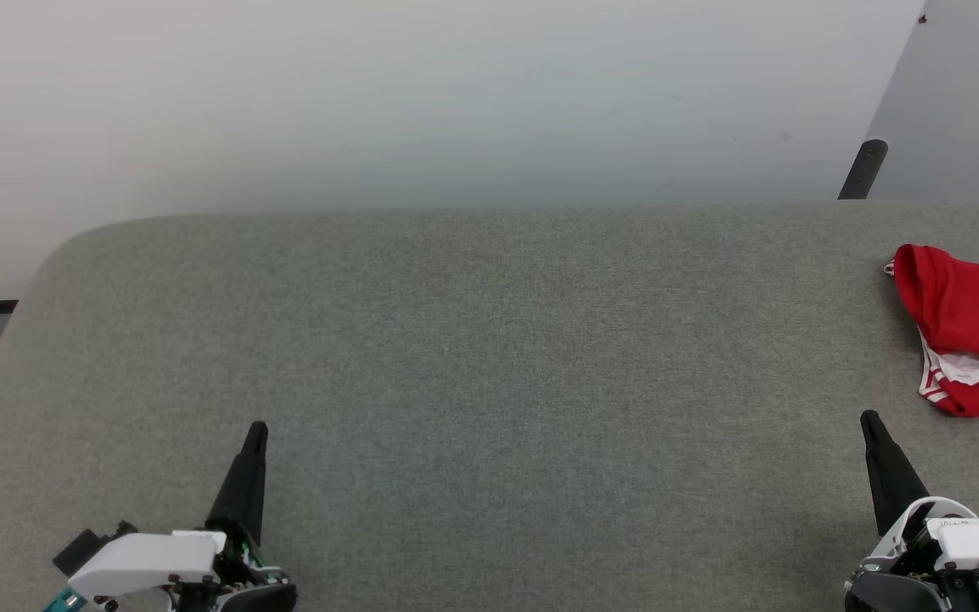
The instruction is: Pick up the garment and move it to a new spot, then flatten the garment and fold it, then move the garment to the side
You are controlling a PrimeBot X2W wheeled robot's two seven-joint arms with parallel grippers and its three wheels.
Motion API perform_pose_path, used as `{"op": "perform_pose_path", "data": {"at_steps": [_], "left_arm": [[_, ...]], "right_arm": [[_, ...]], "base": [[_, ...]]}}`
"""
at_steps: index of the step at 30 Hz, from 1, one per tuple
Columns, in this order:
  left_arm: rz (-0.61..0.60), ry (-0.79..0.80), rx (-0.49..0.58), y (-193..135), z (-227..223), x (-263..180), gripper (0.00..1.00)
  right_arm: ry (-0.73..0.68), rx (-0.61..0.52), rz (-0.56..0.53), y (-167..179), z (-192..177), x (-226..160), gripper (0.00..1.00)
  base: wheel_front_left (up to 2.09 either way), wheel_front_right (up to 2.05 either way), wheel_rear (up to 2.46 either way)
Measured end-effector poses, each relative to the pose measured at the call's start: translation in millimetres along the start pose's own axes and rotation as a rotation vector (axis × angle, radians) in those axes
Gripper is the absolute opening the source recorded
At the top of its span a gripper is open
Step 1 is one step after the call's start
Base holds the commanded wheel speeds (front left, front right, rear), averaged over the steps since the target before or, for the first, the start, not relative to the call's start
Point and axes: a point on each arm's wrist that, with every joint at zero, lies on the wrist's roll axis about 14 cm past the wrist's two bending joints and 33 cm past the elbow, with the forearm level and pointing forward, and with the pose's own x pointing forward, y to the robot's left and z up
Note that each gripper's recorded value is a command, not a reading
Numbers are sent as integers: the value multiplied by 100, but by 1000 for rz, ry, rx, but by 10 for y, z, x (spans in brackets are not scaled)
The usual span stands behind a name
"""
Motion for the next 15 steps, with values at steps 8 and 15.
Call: {"op": "perform_pose_path", "data": {"at_steps": [8, 15], "left_arm": [[0, 0, 0, 0, -1, 0, 0], [0, 0, 0, 1, 0, 0, 0]], "right_arm": [[0, 0, 0, 0, 0, 0, 0], [0, 0, 0, 0, 0, 0, 0]], "base": [[0, 0, 0], [0, 0, 0]]}}
